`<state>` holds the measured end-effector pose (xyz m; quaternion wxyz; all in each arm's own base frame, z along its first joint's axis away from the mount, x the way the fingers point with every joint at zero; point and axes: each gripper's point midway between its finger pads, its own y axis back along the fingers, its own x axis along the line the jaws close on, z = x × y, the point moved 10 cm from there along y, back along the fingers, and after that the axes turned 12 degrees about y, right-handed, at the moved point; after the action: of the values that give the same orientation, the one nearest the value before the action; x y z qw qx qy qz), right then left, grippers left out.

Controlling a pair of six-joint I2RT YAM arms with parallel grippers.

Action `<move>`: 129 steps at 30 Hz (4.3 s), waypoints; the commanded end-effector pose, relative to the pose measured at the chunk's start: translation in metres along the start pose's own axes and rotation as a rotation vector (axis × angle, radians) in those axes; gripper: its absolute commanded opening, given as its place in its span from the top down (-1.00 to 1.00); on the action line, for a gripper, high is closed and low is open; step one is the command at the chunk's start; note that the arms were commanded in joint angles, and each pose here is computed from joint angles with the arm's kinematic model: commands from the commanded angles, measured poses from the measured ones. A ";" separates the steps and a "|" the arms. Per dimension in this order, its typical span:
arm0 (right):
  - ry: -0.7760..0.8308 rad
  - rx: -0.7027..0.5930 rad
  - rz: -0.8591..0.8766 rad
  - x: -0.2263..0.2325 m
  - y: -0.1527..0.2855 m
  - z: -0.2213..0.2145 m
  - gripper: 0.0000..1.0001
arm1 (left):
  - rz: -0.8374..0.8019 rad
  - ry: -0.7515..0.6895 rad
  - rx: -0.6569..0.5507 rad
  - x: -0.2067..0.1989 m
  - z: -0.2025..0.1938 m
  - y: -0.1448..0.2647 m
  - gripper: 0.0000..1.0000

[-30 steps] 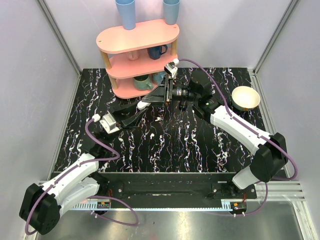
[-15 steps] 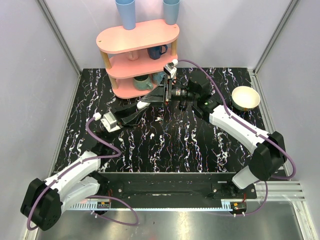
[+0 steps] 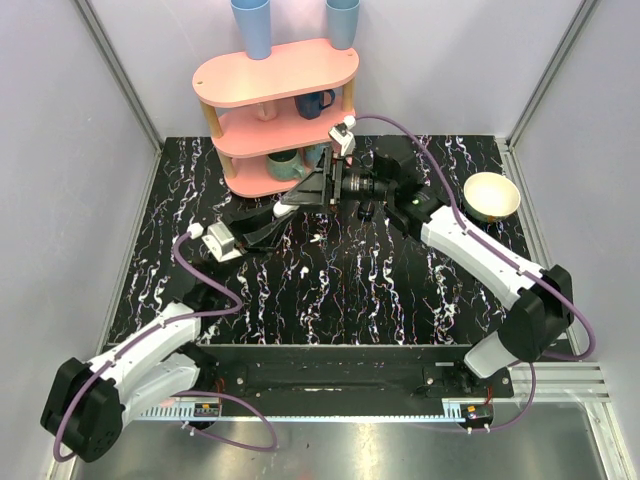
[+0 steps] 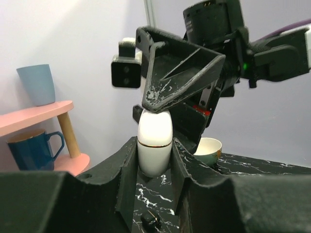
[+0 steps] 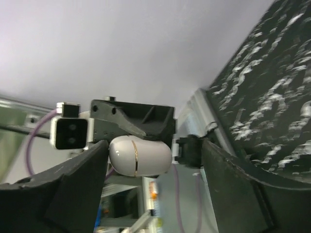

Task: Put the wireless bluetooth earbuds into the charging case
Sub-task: Pass from the right arm to the left, then open the charging case.

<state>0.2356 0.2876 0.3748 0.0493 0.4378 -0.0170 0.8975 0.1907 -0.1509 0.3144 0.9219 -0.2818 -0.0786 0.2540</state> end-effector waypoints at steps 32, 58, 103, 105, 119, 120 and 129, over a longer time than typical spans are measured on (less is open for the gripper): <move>0.565 -0.007 -0.282 0.030 0.024 0.007 -0.62 | -0.055 0.071 -0.057 -0.010 0.010 0.000 1.00; 0.541 -0.011 -0.344 0.017 0.020 0.005 -0.54 | -0.192 0.064 -0.089 -0.019 0.018 -0.006 1.00; 0.568 0.023 -0.284 0.016 0.015 0.006 -0.56 | -0.218 0.071 -0.115 -0.024 0.027 -0.005 1.00; 0.571 0.030 -0.287 0.015 0.016 0.004 -0.56 | -0.219 0.069 -0.118 -0.024 0.028 -0.006 1.00; 0.635 0.082 -0.306 0.010 0.022 -0.001 -0.54 | -0.202 0.076 -0.128 -0.022 0.029 -0.009 1.00; 0.646 0.086 -0.293 0.012 0.023 -0.001 -0.54 | -0.202 0.077 -0.127 -0.022 0.029 -0.008 1.00; 0.663 0.098 -0.303 0.010 0.024 -0.002 -0.56 | -0.199 0.078 -0.125 -0.021 0.027 -0.009 1.00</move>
<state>0.2214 0.2663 0.3907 0.1430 0.1346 0.0843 0.9769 0.1853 -0.1558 0.3049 0.9367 -0.2850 -0.0182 0.2024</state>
